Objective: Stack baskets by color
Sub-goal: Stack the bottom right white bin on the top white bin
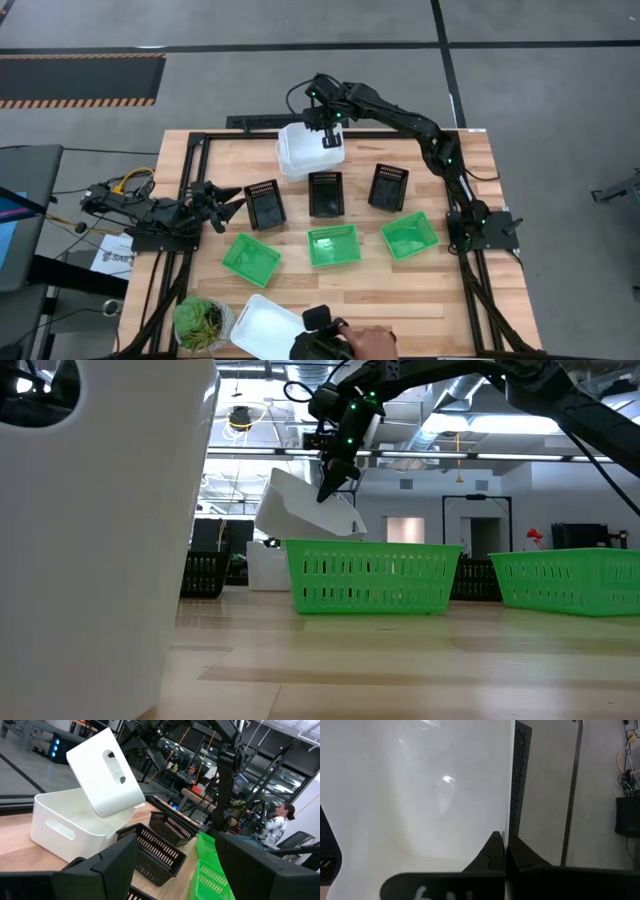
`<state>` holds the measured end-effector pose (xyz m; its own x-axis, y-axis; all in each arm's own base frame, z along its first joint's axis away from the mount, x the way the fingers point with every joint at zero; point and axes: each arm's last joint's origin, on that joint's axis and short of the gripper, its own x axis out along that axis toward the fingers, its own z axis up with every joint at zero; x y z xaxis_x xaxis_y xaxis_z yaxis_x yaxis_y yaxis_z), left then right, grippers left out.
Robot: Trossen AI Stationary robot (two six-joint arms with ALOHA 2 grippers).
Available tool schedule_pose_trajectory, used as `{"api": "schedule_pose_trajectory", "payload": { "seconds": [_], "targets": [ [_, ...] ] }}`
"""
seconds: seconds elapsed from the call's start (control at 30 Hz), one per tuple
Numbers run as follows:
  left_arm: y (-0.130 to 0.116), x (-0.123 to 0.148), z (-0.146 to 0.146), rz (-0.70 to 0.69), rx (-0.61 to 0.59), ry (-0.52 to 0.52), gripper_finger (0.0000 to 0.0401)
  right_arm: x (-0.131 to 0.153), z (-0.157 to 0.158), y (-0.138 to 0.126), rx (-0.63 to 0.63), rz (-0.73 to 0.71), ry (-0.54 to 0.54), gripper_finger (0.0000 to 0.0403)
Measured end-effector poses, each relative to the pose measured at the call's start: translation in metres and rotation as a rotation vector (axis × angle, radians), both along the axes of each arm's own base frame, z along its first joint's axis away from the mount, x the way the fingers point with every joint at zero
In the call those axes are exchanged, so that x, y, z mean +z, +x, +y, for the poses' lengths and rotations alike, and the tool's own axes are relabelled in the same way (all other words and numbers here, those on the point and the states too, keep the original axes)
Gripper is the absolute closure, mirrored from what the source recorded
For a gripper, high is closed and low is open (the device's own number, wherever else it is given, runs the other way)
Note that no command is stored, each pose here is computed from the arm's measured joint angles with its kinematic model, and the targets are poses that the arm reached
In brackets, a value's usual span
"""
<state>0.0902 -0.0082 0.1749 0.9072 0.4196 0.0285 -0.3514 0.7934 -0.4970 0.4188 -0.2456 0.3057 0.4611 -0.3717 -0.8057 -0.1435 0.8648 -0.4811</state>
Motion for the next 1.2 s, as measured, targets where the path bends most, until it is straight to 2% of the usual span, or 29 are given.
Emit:
{"api": "schedule_pose_trajectory", "payload": {
  "seconds": [0.87,1.0,1.2],
  "targets": [
    [0.0000,-0.0001,0.0001,0.006,0.005,0.012,0.0145,-0.0039,0.0025,-0.0053,0.035,0.077,0.019,0.0399],
    [0.0000,-0.0001,0.0001,0.006,0.004,0.011,0.0145,-0.0043,0.0029,-0.0058,0.043,0.085,0.024,0.0378],
    [0.0000,-0.0002,0.0001,0.006,0.004,0.012,0.0145,-0.0038,0.0030,-0.0057,0.044,0.080,0.024,0.0325]
  ]
}}
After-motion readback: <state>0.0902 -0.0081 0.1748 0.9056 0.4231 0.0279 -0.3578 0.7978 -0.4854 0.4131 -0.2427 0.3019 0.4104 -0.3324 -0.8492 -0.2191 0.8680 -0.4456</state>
